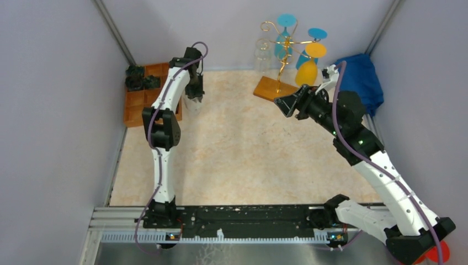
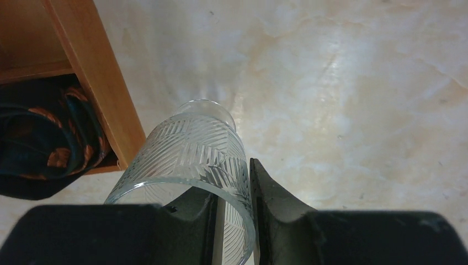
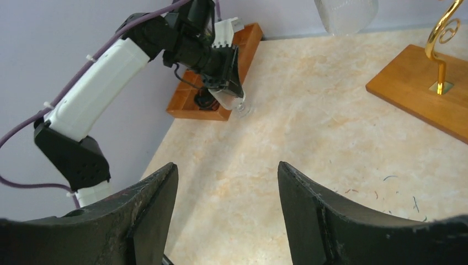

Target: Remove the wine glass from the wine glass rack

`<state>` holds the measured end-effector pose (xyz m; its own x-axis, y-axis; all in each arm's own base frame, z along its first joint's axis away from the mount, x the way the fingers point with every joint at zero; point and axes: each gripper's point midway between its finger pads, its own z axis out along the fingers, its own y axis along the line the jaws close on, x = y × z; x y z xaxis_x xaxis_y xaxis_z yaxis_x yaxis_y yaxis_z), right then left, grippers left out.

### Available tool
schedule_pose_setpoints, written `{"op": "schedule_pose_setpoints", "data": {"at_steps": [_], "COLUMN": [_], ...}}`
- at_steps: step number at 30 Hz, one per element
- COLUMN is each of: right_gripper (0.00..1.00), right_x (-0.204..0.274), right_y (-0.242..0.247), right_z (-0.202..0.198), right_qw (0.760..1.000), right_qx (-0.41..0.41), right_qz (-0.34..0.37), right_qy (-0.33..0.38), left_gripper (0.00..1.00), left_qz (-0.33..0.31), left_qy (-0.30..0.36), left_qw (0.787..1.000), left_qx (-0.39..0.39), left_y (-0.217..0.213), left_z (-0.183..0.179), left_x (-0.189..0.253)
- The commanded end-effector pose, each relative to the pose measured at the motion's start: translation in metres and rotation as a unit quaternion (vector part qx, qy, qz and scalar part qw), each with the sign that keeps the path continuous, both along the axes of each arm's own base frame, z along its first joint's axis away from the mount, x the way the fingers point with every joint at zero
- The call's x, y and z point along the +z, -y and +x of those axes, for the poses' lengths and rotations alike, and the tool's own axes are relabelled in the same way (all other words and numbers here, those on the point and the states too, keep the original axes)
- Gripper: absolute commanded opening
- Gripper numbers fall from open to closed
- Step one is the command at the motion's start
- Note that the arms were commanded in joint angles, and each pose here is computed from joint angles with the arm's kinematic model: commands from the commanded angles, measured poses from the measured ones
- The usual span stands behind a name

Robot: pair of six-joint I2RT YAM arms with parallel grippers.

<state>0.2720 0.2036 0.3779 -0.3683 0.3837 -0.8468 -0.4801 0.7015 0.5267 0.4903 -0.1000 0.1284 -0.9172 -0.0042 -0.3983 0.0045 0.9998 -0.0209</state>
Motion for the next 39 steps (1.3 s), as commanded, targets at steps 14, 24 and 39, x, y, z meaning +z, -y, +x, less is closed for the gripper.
{"op": "schedule_pose_setpoints", "data": {"at_steps": [14, 24, 39], "right_gripper": [0.7, 0.84, 0.85], "right_x": [0.001, -0.007, 0.014], "right_y": [-0.02, -0.034, -0.032], "right_z": [0.006, 0.007, 0.004], "right_qw": [0.998, 0.996, 0.995], "right_qx": [0.04, 0.072, 0.071], "right_qz": [0.018, 0.034, 0.047], "right_qy": [0.039, 0.029, 0.054], "left_gripper": [0.2, 0.41, 0.46], "left_qz": [0.02, 0.036, -0.094], "left_qy": [-0.029, 0.032, 0.244], "left_qw": [0.998, 0.997, 0.965], "left_qx": [0.056, 0.068, -0.009], "left_y": [-0.014, -0.021, 0.049], "left_z": [-0.003, -0.009, -0.022], "left_x": [-0.059, 0.008, 0.185]}}
